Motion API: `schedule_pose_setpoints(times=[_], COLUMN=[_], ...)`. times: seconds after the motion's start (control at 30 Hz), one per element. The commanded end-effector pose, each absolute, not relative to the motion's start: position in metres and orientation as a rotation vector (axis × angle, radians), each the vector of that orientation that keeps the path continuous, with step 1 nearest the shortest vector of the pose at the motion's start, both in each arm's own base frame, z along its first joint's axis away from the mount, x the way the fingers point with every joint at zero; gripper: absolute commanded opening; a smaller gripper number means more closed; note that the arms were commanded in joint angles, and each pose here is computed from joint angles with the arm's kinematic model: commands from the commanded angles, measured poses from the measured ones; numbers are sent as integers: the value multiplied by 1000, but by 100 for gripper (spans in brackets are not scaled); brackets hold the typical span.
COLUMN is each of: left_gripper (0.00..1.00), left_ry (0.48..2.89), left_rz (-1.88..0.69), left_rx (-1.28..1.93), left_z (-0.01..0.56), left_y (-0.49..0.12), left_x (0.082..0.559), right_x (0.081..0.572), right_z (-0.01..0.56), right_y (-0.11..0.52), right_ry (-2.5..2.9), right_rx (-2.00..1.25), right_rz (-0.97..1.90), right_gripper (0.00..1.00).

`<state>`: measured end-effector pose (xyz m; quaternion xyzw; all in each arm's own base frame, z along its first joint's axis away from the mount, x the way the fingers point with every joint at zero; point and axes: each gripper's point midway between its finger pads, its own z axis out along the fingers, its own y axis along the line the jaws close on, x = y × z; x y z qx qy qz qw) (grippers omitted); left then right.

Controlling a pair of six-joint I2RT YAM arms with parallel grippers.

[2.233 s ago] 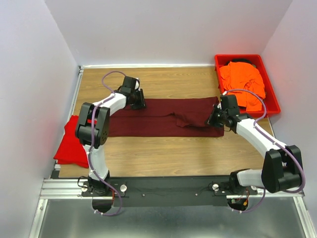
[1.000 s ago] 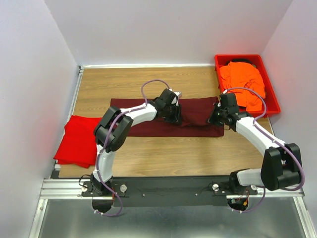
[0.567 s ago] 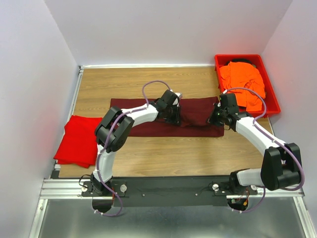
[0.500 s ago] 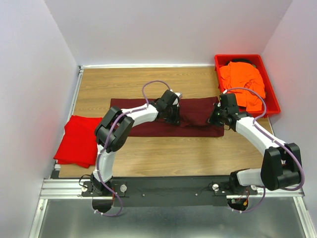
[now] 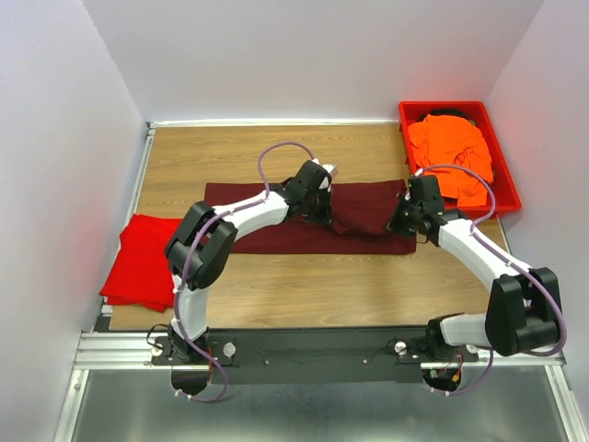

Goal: Fold and stack the t-shirts
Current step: Fold the tshirt

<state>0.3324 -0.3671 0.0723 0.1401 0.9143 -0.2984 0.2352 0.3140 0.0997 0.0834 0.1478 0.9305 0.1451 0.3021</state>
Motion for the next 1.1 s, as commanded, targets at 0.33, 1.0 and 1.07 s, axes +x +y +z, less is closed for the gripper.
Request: schedule_pose_setpoints(times=[0.33, 1.0, 1.07], left_gripper=[0, 0, 0], left_ry=[2528, 2582, 2584], left_rz=[-750, -726, -728], left_rx=[417, 427, 427], left_z=[76, 58, 56], left_y=[-349, -335, -335], left_x=[316, 301, 301], right_x=[286, 266, 266], right_z=[72, 54, 51], right_y=[104, 124, 123], right_ry=[2512, 2573, 2579], right_rx=[387, 352, 351], right_rz=[418, 390, 372], right_gripper=[3, 2, 2])
